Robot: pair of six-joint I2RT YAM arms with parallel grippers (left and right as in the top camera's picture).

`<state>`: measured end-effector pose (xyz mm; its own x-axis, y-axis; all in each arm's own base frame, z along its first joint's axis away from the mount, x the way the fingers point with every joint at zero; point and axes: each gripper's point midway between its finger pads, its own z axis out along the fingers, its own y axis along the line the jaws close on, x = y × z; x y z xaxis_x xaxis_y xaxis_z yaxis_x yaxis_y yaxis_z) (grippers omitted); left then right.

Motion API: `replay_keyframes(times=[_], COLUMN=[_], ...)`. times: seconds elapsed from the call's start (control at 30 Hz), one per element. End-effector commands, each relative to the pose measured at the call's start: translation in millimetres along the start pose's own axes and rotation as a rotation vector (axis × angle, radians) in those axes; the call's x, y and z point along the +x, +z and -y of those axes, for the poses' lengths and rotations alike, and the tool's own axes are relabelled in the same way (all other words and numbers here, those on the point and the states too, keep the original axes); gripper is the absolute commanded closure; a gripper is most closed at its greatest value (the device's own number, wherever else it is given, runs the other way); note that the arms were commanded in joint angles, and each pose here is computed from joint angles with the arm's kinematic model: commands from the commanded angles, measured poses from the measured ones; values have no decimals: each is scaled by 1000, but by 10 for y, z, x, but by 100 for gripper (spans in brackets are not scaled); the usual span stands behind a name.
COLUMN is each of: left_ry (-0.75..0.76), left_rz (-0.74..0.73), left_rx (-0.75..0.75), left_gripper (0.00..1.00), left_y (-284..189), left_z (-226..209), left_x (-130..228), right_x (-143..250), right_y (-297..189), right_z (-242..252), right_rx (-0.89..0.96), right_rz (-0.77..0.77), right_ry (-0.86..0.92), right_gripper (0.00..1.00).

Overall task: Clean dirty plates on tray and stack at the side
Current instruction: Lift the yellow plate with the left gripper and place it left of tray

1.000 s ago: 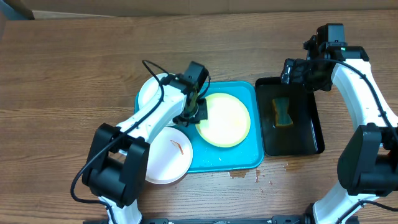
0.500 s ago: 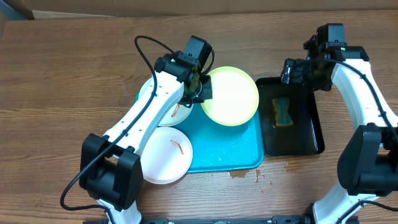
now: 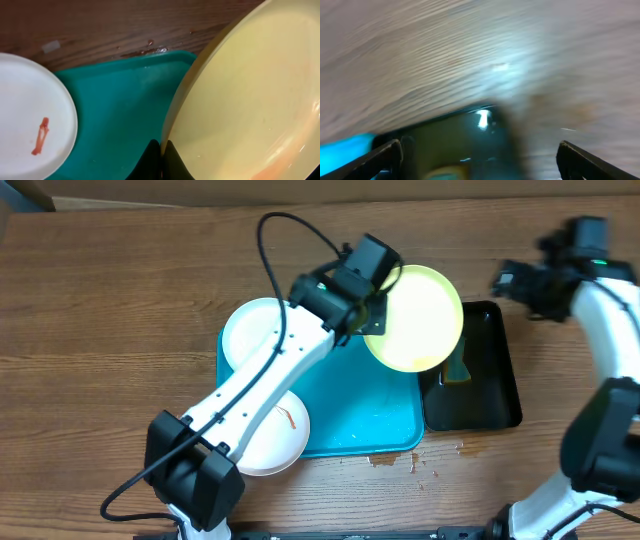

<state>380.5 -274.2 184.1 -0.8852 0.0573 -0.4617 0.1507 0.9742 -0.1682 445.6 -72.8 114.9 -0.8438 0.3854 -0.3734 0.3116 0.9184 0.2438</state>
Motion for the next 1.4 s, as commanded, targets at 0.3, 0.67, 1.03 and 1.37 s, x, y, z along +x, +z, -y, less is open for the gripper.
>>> replay_keyframes(times=[0.3,0.67,1.03,1.37], left_ry=[339,674,841,729], left_rz=[373,724,935,1035], left_rx=[-191,-463,-596,-593], left_gripper=[96,96,96,96], left_y=[-480,-1189,-1804,-2063], left_z=[579,1337,1739,1729], left_x=[-289,-270,-545,-704], right_x=[-131,-55,-57,-57], right_y=[-549,-682,-679,-679], right_z=[1822,2196,2188,2188], right_rx=[156,190,189,189], right_rz=[119,142,141,141], right_ry=[432,512,510,510], right_gripper=[0,0,0,0])
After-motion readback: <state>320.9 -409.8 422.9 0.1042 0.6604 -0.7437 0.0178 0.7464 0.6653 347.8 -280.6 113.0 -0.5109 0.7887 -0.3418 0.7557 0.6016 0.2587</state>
